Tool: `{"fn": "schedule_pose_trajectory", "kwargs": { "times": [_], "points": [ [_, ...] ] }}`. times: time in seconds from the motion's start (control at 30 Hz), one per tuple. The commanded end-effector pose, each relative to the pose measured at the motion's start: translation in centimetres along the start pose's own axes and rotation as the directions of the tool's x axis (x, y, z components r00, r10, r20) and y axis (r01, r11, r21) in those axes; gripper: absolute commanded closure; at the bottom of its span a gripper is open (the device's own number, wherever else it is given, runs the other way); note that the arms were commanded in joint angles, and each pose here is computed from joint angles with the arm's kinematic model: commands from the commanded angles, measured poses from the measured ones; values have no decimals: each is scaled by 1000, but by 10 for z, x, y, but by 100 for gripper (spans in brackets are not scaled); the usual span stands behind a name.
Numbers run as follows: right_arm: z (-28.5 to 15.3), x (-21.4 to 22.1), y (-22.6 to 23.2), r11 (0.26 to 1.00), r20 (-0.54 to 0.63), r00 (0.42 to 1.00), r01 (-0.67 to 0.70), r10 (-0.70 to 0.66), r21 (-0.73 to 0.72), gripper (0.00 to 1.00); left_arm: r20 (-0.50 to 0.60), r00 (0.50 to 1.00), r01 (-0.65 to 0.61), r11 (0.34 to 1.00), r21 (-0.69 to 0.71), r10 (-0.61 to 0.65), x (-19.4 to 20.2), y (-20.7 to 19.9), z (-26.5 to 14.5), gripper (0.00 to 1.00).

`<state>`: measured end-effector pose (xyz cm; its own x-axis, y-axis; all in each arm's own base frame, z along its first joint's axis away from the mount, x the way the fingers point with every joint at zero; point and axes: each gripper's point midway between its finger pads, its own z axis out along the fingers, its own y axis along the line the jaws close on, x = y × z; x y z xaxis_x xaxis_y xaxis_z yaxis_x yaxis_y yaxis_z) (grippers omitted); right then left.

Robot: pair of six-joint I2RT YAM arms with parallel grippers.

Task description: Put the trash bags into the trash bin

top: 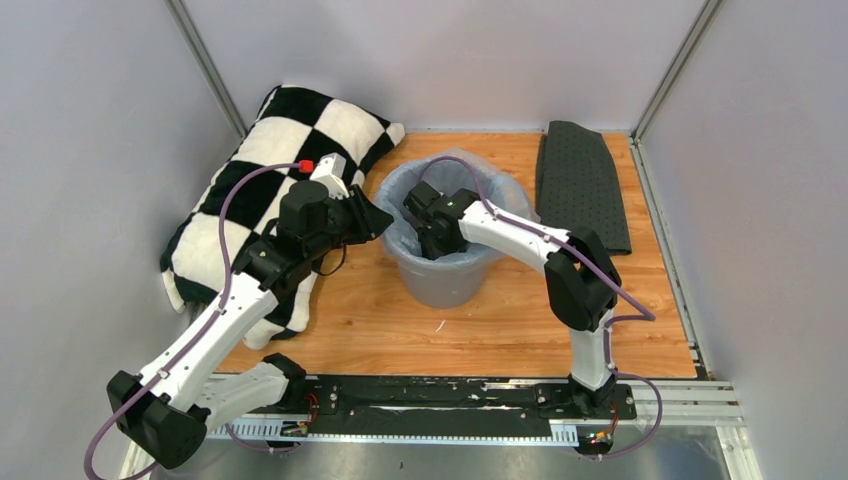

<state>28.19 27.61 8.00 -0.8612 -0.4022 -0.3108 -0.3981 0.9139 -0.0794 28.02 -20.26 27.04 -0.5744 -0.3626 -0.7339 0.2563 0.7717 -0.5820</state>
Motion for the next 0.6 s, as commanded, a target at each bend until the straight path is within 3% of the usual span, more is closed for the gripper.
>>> {"fn": "schedule_pose_trajectory", "kwargs": {
  "times": [0.0, 0.57],
  "points": [
    [-19, 1, -1, 1000, 14, 1000, 8, -9, 13, 10, -29, 999, -19, 999, -30, 18, 6, 6, 1, 67],
    [-55, -6, 1, 999, 89, 996, 3, 1, -42, 20, -29, 999, -22, 999, -49, 20, 6, 9, 0, 67]
  ]
}}
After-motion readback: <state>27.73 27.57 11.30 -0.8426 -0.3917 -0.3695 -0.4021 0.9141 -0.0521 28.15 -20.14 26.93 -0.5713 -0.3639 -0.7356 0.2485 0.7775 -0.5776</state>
